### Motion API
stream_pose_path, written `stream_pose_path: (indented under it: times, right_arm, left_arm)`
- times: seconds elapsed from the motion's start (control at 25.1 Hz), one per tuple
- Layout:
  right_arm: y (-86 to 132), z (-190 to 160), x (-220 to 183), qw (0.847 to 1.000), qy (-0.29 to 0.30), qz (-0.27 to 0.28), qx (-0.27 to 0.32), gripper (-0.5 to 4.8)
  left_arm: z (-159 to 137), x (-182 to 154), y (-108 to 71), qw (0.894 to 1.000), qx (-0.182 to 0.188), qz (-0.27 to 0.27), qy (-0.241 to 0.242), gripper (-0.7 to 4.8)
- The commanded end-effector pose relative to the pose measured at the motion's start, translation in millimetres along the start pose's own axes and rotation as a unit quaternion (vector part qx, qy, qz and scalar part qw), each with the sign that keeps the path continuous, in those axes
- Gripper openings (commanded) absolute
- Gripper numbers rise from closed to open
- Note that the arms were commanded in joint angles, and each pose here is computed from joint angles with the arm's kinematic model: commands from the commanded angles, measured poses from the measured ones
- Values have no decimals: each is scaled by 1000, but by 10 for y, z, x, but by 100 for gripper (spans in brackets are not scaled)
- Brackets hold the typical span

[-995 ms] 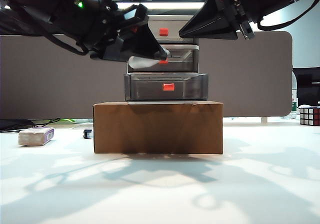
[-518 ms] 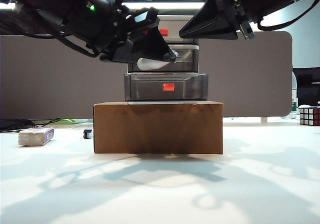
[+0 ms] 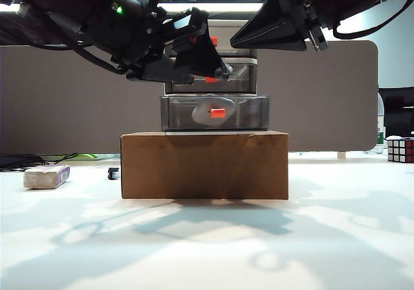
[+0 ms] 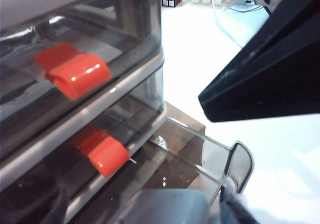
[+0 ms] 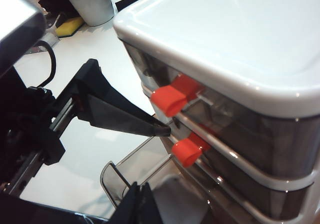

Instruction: Open the third layer of the drawer on the table, pick up the earphone case on the table and put it in, and finally close the drawer.

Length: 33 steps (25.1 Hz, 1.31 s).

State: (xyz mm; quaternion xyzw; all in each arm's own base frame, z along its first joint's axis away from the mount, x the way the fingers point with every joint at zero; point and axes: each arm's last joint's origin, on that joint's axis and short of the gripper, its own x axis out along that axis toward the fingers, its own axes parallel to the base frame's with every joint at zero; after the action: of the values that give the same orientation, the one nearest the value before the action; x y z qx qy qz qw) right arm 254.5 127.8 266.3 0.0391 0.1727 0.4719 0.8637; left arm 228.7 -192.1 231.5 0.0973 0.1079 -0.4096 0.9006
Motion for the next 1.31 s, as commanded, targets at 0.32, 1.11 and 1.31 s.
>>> stream_pose_path:
  times: [0.32, 1.11, 1.31]
  right_arm:
    - [17, 44, -11, 1000, -9, 6, -9, -6]
    - [-138, 870, 247, 992, -101, -27, -66, -6]
    - [-283, 995, 469, 996, -73, -31, -49, -6]
  left_arm:
    - [211, -370, -89, 999, -2, -36, 9, 371]
    - [-98, -280, -137, 985, -24, -112, 126, -6]
    - [-82, -271, -116, 989, -18, -79, 121, -6]
